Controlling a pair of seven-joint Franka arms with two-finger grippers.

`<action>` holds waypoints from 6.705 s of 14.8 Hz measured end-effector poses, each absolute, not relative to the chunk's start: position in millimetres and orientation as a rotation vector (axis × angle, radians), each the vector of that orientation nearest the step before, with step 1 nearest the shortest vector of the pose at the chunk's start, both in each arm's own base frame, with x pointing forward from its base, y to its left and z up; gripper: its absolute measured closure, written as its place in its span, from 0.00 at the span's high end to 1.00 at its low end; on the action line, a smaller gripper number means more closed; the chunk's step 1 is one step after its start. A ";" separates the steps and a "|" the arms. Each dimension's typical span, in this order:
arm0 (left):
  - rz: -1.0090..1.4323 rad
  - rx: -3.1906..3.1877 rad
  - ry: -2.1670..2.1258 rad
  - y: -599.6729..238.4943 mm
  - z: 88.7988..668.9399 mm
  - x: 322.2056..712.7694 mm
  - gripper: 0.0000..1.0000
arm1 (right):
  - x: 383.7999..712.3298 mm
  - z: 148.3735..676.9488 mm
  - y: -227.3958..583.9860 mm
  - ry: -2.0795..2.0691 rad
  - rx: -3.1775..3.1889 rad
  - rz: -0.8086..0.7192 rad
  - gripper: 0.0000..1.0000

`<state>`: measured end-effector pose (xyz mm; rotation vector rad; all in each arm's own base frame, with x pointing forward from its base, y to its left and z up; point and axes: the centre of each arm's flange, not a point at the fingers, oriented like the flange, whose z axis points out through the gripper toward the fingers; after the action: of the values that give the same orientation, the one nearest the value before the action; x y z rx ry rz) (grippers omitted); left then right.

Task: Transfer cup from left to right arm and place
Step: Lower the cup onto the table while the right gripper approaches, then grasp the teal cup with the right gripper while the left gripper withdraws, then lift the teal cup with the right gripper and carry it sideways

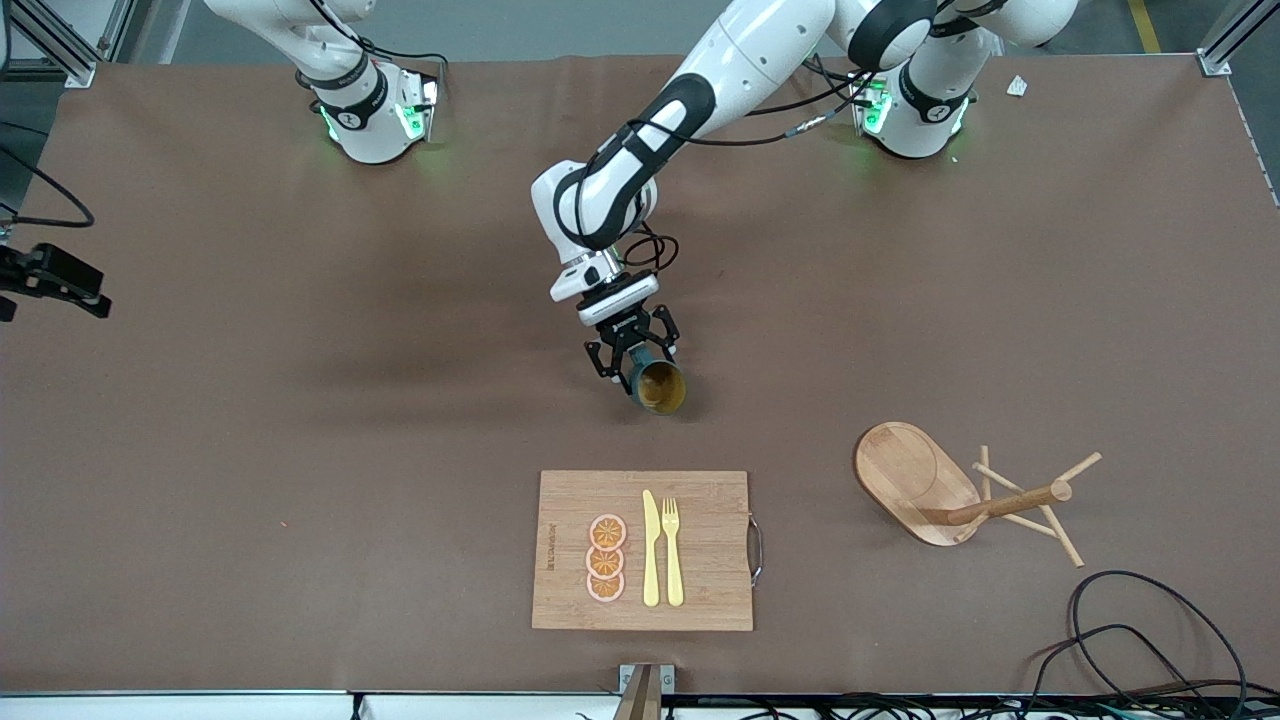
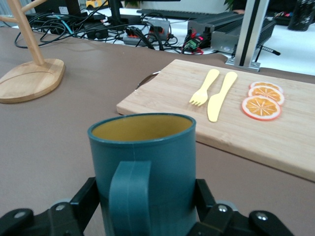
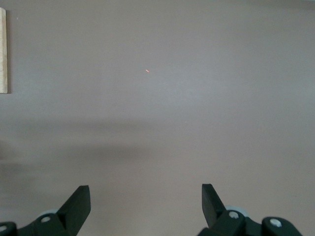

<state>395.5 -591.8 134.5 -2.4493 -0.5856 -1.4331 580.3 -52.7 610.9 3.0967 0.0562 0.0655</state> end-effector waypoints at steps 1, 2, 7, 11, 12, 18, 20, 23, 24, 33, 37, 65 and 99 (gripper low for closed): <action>-1.460 -2.431 -0.570 -591.9 125.9 390.4 0.84 | 582.0 607.7 -43.0 0.023 3.099 0.058 1.00; -1.494 -2.408 -0.555 -592.7 120.2 385.1 0.84 | 583.5 604.7 -29.9 -0.019 3.101 0.051 1.00; -1.556 -2.373 -0.490 -597.9 96.7 360.4 0.99 | 589.2 584.9 52.6 -0.265 3.129 -0.003 1.00; -1.530 -2.372 -0.530 -613.5 105.8 331.6 1.00 | 582.1 561.9 148.7 -0.497 3.096 -0.062 1.00; -1.506 -2.383 -0.568 -621.2 116.1 320.7 1.00 | 578.9 553.2 174.3 -0.539 3.082 -0.075 1.00; -1.270 -2.443 -0.837 -639.8 221.0 270.7 1.00 | 578.0 513.6 259.2 -0.736 3.065 -0.037 1.00; -1.208 -2.445 -0.864 -621.6 244.2 267.2 1.00 | 580.7 504.9 269.5 -0.776 3.065 -0.021 1.00; -1.077 -2.473 -0.884 -579.7 281.5 282.4 1.00 | 581.7 493.3 283.4 -0.829 3.054 -0.016 1.00; -1.009 -2.484 -0.888 -562.9 300.0 296.5 1.00 | 581.7 489.9 286.2 -0.836 3.050 -0.019 1.00; -0.376 -2.659 -0.822 -344.6 443.8 517.7 1.00 | 571.8 471.8 325.1 -0.924 3.036 -0.052 1.00; -0.234 -2.790 -0.748 -253.3 486.5 580.8 1.00 | 565.4 451.1 380.0 -0.986 3.016 -0.048 1.00; -0.055 -3.078 0.126 -40.6 631.0 568.7 1.00 | 534.9 255.7 550.6 -1.109 3.036 -0.016 0.45; 0.059 -3.076 0.090 -56.7 635.8 531.1 1.00 | 728.6 264.6 33.1 0.195 3.120 0.041 0.04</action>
<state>531.1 -56.7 635.8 -3.0758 0.0904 0.0593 728.6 33.1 264.6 3.1200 0.1948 0.0406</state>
